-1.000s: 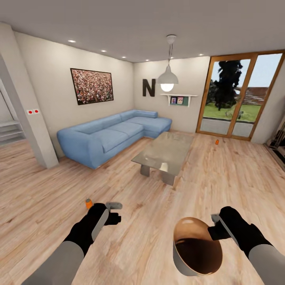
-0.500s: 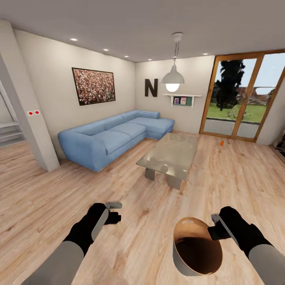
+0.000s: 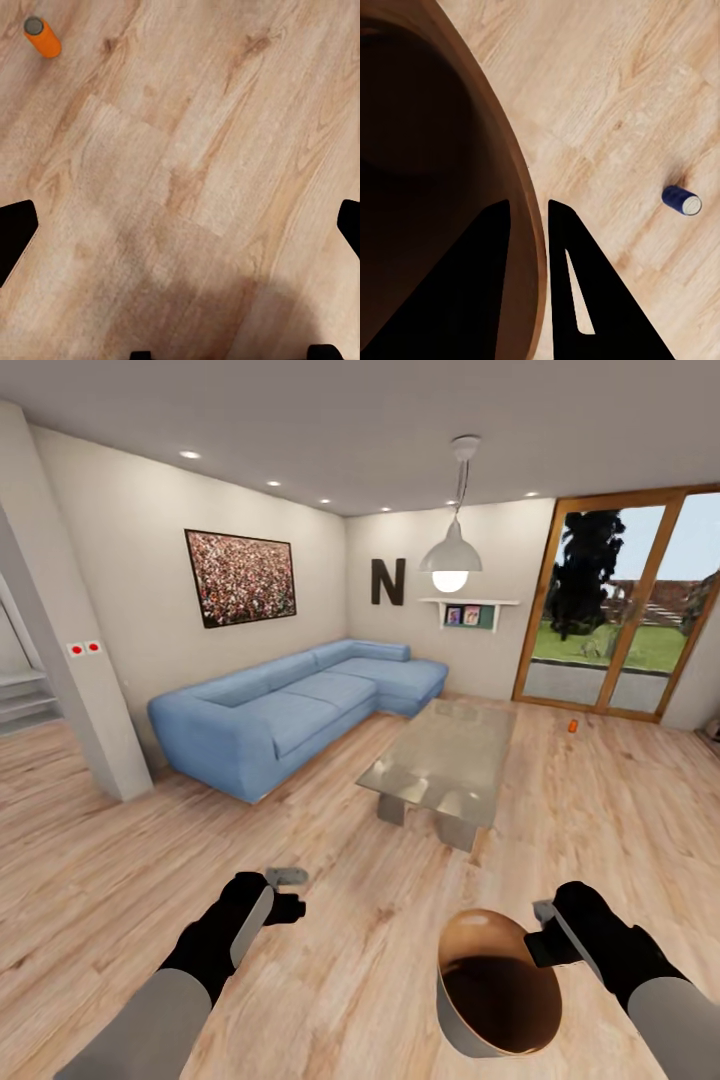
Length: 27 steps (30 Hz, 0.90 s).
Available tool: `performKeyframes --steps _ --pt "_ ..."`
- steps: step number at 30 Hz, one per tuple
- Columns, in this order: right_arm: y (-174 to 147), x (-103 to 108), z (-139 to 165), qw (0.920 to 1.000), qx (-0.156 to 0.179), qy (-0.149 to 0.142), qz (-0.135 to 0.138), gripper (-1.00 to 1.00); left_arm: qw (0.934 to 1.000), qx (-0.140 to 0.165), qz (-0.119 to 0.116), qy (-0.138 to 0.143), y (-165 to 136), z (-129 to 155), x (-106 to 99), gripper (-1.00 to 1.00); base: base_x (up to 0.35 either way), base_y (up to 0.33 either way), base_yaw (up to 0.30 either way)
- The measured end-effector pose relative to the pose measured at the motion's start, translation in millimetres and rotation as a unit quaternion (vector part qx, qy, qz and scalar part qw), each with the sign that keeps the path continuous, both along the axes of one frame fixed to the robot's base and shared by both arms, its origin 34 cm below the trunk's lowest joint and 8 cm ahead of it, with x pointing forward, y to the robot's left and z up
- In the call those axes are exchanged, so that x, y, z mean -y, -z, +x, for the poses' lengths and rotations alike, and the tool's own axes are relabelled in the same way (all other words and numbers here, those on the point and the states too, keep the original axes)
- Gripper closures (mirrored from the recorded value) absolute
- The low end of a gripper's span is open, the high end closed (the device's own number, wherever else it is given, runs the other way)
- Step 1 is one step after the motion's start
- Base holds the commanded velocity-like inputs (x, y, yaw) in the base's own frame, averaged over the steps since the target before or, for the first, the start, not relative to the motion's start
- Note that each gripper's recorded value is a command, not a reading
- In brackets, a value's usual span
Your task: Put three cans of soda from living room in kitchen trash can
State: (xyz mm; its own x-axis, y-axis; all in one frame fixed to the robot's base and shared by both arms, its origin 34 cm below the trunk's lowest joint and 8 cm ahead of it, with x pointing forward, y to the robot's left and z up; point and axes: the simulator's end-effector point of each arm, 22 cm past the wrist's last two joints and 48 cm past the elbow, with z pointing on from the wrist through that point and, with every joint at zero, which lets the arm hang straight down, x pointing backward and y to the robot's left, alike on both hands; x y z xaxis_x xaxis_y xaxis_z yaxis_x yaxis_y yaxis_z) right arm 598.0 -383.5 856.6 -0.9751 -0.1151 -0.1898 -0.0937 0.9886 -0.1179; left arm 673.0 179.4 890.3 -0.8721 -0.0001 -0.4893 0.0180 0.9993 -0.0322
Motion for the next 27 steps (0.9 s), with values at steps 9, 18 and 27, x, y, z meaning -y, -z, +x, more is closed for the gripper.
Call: performKeyframes --steps 9,18,27 --pt "2 -11 1 1.0000 0.000 -0.004 0.007 1.00 1.0000 0.000 0.000 0.000 0 0 0 -1.00 0.276 0.223 0.000" --pt "2 -13 1 1.0000 0.000 -0.005 0.008 1.00 0.9998 -0.004 -0.020 -0.006 1 -1 5 -1.00 0.312 0.136 0.000" --pt "2 -13 1 1.0000 0.000 -0.005 0.007 1.00 0.9996 -0.006 -0.026 -0.007 2 -2 7 -1.00 0.333 0.089 0.000"
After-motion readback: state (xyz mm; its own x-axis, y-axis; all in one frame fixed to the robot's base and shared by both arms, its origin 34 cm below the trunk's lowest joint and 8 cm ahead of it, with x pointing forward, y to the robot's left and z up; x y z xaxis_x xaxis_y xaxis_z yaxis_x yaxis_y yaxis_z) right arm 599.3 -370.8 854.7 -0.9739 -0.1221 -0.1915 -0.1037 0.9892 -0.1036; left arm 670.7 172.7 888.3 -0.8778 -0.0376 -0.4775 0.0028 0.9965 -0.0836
